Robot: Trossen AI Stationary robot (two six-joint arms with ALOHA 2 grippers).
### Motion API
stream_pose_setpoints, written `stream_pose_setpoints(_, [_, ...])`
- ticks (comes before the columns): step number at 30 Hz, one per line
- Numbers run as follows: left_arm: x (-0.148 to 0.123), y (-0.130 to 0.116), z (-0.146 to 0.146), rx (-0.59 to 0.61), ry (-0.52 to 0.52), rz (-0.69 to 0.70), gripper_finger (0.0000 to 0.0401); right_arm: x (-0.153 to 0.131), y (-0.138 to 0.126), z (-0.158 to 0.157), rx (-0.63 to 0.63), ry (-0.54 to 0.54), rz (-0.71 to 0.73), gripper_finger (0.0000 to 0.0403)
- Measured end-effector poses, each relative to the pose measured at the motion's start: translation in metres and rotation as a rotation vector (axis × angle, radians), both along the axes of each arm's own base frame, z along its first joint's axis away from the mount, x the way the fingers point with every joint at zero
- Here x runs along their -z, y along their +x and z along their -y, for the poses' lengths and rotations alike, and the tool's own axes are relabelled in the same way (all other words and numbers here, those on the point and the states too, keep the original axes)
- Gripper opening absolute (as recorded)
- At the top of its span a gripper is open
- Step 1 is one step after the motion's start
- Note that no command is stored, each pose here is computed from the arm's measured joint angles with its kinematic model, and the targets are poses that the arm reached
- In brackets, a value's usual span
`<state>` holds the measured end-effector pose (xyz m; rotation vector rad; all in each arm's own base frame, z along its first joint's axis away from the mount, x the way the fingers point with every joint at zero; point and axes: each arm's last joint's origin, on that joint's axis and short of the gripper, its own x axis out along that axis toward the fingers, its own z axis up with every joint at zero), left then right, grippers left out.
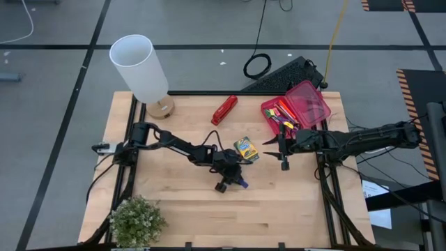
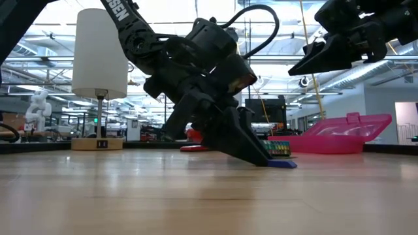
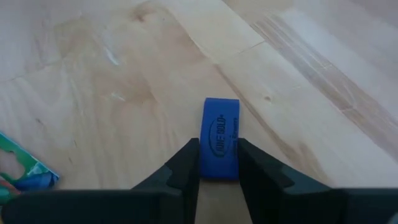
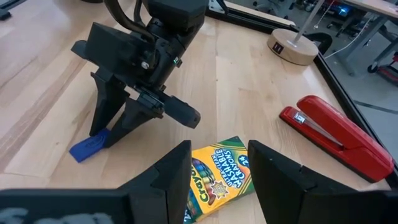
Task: Pack school essentials
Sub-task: Put the blue eraser into the pink supply box
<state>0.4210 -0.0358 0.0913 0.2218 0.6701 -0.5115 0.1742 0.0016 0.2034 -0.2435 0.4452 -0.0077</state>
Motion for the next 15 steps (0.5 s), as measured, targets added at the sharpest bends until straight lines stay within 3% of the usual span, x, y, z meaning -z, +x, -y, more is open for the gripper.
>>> stream_pose_setpoints(9, [-0.013,-0.001,-0.001,-0.103,-0.073,-0.019,0.0103,-0.001,0.0,-0.006,-0.034,-0.005,0.011,0.0153])
stream_pose_setpoints(15, [-0.04,-0.001,-0.006,-0.209,-0.125,0.013,0.0104,0.003,0.004,-0.022,-0.167,-0.121,-0.011,0.0153])
